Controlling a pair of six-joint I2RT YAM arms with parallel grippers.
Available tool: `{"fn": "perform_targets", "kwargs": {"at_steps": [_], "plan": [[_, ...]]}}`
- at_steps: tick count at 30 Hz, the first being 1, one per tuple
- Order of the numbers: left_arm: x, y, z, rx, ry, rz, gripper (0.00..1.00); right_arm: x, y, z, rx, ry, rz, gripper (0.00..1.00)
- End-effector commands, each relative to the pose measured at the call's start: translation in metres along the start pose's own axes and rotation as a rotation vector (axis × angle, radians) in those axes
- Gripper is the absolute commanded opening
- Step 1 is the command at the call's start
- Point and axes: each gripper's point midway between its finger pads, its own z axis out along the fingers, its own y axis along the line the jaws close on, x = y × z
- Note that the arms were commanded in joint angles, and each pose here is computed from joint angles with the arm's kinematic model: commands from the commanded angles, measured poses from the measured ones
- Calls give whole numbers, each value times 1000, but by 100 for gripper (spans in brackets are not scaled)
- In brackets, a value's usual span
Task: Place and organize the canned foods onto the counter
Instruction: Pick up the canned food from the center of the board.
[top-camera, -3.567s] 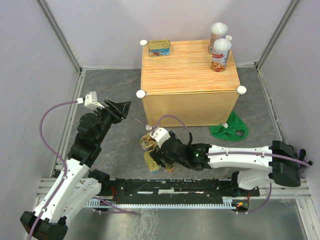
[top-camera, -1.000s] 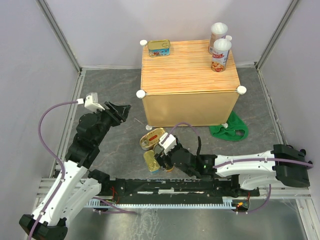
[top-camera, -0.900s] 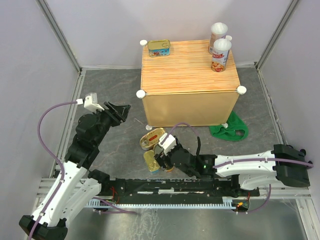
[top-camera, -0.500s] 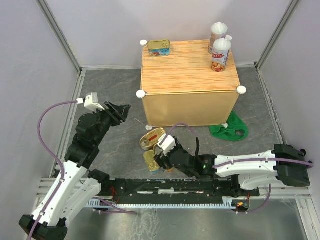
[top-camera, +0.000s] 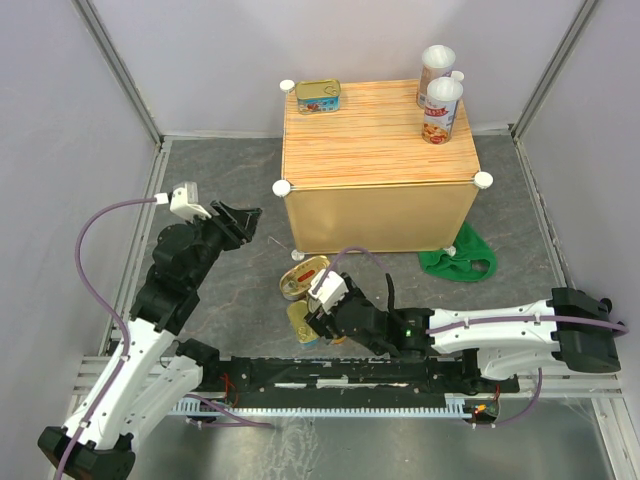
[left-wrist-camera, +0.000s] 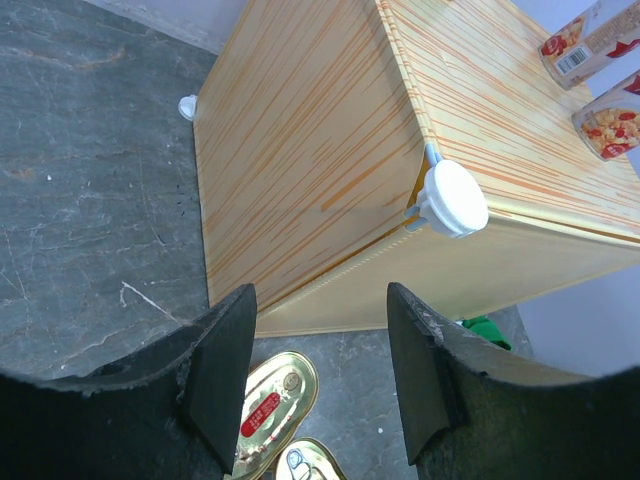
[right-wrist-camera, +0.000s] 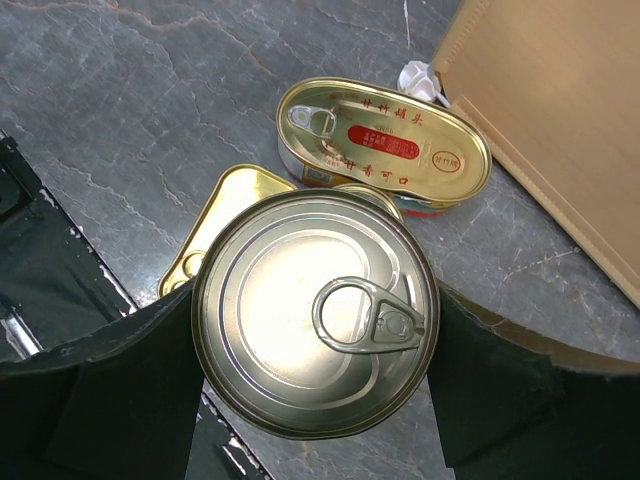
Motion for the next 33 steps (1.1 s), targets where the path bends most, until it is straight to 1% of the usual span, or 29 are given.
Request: {"fn": "perform_targets", "kwargs": {"at_steps": [1,5,12,21,27,33], "plan": [[-25,-16,-2,45,-66,34,62,-81,-1,-17,-2,-204,96,1],[-24,-16,0,46,-67,31,62,-95,-2,-26,-7,-218,89,1],[-24,-17,1,53,-81,14,62,-133,-9,-49,-7,-249,58,1],[-27,-18,-2,66,-107,-12,62,-181,-24,-80,10,-280,87,1],[-28,-20,-2,78,-121,-40,62,-210,-42,-99,64,-305,82,1],[-34,-22,-6,85,-145,-27,62,-244,-63,-121,131,-357,67,1]]}}
